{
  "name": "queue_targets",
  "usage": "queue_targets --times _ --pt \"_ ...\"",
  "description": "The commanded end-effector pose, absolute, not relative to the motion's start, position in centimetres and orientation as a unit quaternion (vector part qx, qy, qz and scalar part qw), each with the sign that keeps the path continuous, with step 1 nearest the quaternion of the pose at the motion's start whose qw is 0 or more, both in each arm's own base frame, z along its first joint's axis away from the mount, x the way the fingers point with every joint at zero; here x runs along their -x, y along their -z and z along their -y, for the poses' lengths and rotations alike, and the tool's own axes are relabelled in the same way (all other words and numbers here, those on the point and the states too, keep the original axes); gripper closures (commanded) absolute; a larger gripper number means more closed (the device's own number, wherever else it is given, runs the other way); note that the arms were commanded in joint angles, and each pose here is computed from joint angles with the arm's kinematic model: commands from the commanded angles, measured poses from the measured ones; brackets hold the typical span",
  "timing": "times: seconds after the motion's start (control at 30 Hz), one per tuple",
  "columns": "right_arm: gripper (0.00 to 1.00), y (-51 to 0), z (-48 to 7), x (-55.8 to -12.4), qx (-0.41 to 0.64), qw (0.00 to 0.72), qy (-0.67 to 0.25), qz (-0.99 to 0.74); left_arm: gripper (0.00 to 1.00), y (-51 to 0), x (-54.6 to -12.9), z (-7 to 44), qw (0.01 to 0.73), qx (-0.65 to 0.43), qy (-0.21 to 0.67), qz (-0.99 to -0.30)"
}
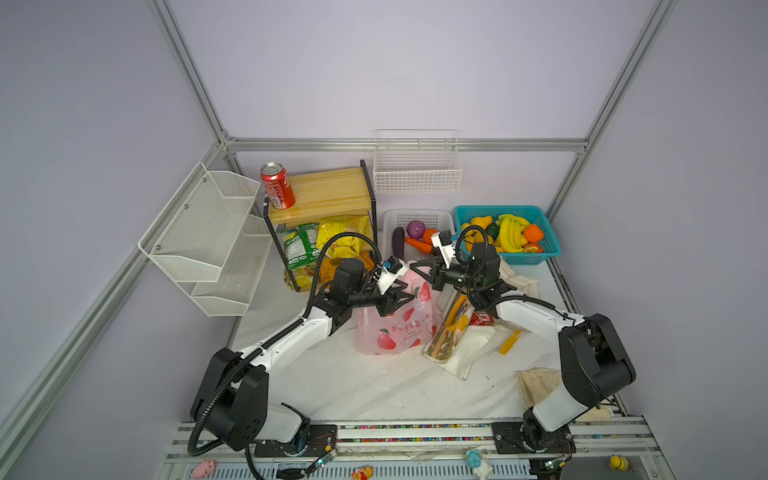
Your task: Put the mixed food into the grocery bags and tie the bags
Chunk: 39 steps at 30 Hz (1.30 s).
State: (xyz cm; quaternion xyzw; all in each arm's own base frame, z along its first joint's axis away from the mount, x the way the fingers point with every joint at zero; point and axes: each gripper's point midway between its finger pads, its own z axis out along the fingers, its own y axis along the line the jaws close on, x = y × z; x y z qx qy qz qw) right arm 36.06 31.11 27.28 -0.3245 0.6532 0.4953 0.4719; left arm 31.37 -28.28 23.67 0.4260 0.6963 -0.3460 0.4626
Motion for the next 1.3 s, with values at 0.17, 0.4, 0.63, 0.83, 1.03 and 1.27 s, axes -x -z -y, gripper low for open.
queue_targets --times 0.17,0.4,0.63,0.83,1.03,1.27 --pt "1.00 -28.3 -31.4 -35.8 0.368 0.495 -0.473 -0.629 0.45 -28.4 -28.0 27.9 0.502 -0.445 0.381 -0.636" --pt "1.00 -29.0 -31.3 -34.8 0.393 0.502 -0.472 -0.609 0.34 -33.1 -30.7 25.5 0.582 -0.379 0.322 -0.643" --pt "1.00 -29.9 -31.3 -34.3 0.395 0.506 -0.480 -0.598 0.27 -31.4 -34.5 25.3 0.549 -0.400 0.243 -0.692" --pt "1.00 -30.0 -31.4 -34.2 0.392 0.506 -0.485 -0.596 0.26 -31.1 -35.7 26.3 0.539 -0.420 0.244 -0.688" --pt "1.00 -29.7 -31.4 -34.3 0.393 0.501 -0.487 -0.598 0.28 -29.4 -37.1 26.9 0.518 -0.427 0.236 -0.702" --pt "1.00 -30.2 -31.5 -34.2 0.397 0.504 -0.489 -0.591 0.42 -28.9 -37.8 27.4 0.509 -0.432 0.241 -0.705"
